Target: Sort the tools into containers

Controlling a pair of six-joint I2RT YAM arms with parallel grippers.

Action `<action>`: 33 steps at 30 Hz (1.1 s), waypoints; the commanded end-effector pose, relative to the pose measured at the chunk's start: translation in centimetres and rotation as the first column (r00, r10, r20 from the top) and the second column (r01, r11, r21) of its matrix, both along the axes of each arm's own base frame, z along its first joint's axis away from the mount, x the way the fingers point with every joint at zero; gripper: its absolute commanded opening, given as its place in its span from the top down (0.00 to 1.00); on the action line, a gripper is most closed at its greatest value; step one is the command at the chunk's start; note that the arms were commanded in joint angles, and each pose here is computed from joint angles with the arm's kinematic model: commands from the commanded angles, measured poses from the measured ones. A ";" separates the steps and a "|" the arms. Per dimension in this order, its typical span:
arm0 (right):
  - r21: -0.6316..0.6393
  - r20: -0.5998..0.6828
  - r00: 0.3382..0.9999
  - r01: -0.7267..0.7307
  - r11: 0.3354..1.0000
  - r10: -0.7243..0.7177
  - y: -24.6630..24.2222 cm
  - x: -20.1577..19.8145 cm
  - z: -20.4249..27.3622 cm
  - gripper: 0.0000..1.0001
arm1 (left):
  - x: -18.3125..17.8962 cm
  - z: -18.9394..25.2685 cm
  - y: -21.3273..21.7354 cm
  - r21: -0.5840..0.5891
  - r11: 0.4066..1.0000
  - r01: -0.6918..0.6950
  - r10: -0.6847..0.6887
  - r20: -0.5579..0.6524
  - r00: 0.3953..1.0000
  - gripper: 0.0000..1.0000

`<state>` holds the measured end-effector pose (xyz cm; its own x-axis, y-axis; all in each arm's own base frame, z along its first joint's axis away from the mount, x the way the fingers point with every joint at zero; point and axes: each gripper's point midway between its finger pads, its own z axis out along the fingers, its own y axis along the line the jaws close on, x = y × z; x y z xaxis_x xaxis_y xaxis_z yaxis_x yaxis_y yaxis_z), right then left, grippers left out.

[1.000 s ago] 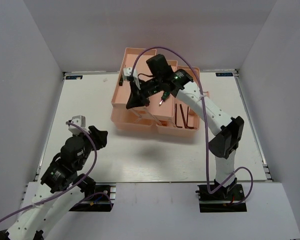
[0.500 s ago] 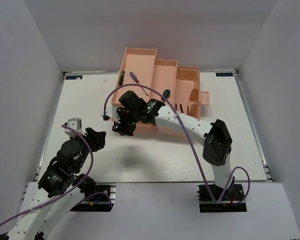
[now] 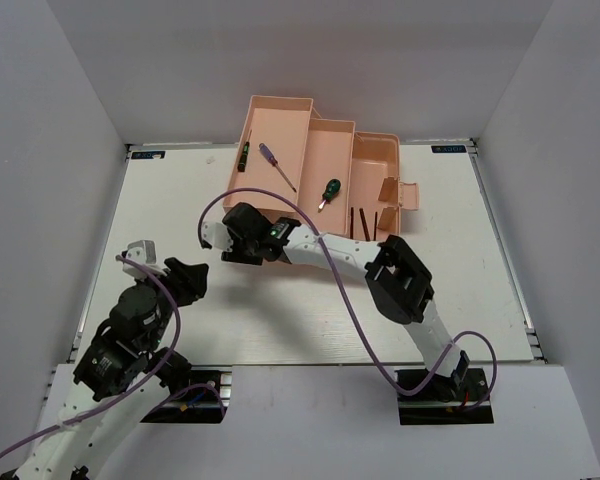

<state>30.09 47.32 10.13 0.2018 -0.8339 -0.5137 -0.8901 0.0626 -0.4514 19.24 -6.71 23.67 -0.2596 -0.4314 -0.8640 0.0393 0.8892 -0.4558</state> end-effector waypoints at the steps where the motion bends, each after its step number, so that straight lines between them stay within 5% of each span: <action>1: 0.019 0.066 0.998 0.007 1.000 -0.008 0.6 1.4 0.7 0.53 | -0.2 -1.5 0.2 -0.042 0.999 -0.033 0.031 -0.038 0.999 0.38; 2: 0.010 0.056 0.998 0.002 1.000 -0.003 0.4 1.2 0.5 0.73 | -0.3 -1.9 0.4 -0.049 0.998 -0.046 0.043 -0.047 0.998 0.38; 5: 0.022 0.024 0.999 -0.027 0.999 0.026 0.2 0.3 1.1 1.00 | -0.5 -3.4 0.1 -0.106 0.993 -0.055 0.048 -0.069 0.996 0.38; 20: 0.300 -0.018 0.997 -0.060 0.952 0.069 -2.4 -2.6 16.9 1.00 | 1.7 -11.0 -6.9 -0.353 0.932 0.077 -0.140 -0.158 0.977 0.39; 23: 0.335 -0.017 0.998 -0.047 0.941 0.056 -3.9 -2.4 19.1 1.00 | 2.2 -12.3 -7.8 -0.374 0.923 0.089 -0.159 -0.161 0.974 0.46; 29: 0.372 -0.065 0.996 -0.028 0.928 0.056 -5.9 -3.2 20.1 1.00 | 3.3 -14.0 -8.2 -0.395 0.915 0.086 -0.152 -0.137 0.979 0.82; 33: 0.377 -0.127 0.990 -0.016 0.926 0.069 -6.9 -4.3 19.2 1.00 | 4.6 -14.8 -8.6 -0.400 0.913 0.076 -0.135 -0.122 0.983 0.84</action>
